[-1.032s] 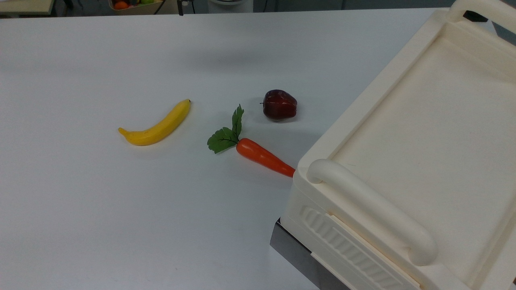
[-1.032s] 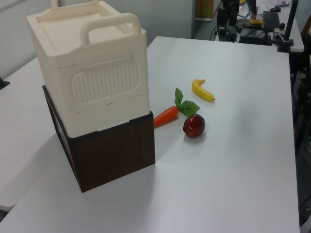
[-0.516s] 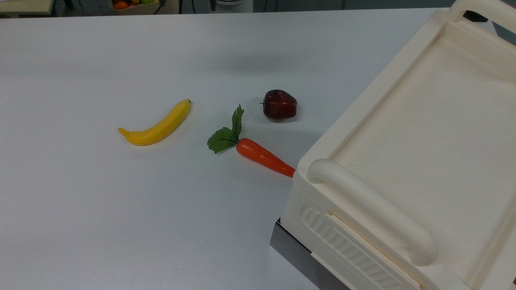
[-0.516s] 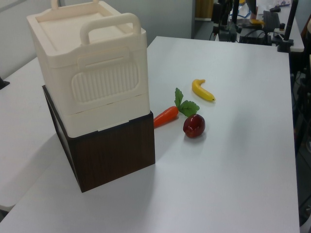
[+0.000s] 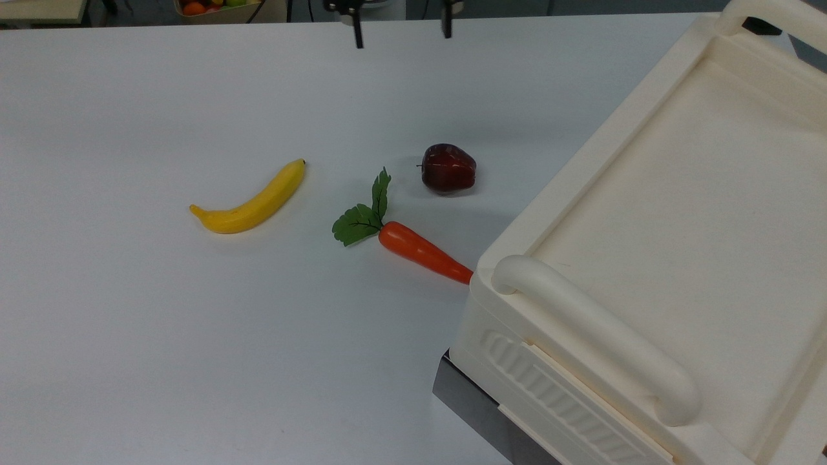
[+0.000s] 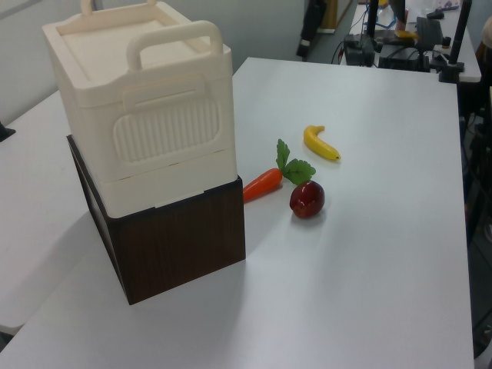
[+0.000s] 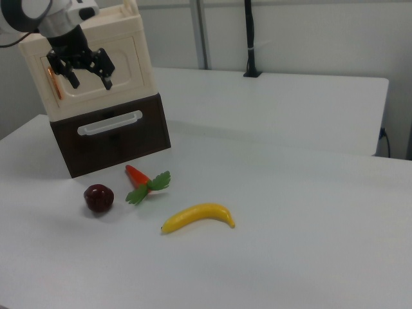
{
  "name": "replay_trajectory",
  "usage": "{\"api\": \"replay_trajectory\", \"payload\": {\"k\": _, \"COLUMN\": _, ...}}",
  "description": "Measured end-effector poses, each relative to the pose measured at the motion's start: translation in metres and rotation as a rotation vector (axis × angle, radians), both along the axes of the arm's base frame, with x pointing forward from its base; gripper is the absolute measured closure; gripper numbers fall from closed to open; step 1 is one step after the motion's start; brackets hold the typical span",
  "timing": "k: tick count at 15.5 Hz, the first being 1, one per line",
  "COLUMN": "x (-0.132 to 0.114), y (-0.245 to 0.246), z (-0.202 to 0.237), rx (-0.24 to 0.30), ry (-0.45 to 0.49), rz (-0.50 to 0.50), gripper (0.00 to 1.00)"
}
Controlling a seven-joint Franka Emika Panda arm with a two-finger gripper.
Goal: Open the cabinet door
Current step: 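Move the gripper toward the orange handle on the cream cabinet door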
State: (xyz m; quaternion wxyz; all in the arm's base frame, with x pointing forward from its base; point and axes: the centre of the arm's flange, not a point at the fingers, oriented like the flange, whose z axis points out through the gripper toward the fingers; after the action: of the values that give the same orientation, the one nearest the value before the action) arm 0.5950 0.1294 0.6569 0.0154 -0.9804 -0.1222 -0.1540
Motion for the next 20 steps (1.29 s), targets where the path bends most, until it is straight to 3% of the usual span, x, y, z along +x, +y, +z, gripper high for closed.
{"api": "replay_trajectory", "payload": {"k": 4, "x": 0.0, "y": 0.039, "z": 0.002, "rx": -0.01, "ry": -0.071, "rz": 0.137, "gripper": 0.0}}
{"api": "replay_trajectory", "payload": {"k": 9, "x": 0.004, "y": 0.063, "z": 0.002, "rx": 0.018, "ry": -0.134, "rz": 0.286, "gripper": 0.0}}
{"api": "replay_trajectory", "payload": {"k": 13, "x": 0.005, "y": 0.083, "z": -0.001, "rx": -0.002, "ry": -0.177, "rz": 0.403, "gripper": 0.0}}
{"api": "replay_trajectory", "payload": {"k": 20, "x": 0.009, "y": 0.123, "z": -0.019, "rx": -0.008, "ry": -0.227, "rz": 0.529, "gripper": 0.0}}
